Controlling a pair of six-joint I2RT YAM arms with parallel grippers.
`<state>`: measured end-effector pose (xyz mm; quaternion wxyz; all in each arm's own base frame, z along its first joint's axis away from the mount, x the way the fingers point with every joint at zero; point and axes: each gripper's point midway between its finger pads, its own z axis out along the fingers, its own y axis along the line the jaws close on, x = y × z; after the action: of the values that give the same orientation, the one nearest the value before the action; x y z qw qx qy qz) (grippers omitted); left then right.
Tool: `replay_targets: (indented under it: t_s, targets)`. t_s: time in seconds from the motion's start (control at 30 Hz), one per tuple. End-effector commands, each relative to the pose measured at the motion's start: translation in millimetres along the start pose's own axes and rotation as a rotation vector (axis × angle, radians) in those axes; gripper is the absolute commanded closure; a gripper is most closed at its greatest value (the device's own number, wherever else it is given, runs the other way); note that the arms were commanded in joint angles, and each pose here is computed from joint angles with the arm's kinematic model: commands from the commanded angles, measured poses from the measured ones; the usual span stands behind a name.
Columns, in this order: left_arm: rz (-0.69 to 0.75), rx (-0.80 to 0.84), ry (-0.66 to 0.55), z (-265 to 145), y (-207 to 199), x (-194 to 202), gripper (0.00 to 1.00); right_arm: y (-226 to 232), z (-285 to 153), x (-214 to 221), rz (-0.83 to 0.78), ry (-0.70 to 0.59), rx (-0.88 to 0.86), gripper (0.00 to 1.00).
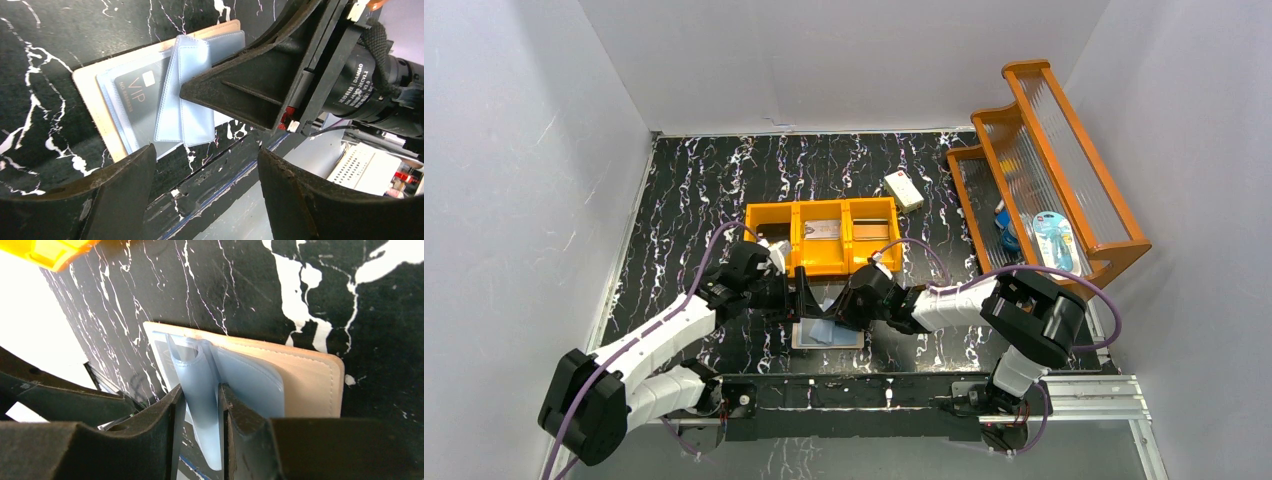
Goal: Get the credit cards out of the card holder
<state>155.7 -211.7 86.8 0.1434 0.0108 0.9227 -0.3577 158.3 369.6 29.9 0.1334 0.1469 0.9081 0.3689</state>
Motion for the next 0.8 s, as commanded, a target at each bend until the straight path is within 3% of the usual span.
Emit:
replay_targets:
  t_s: [0.0,0.77]
  targets:
    - [0.058,0.037,0.050,8,-8,7,0.28,-26,-5,8,0.018,0.041,0.062,0.62]
    - [0.109,-0.046,0.114,47,8,8,0.27,-64,1,15,0.142,0.107,0.080,0.61]
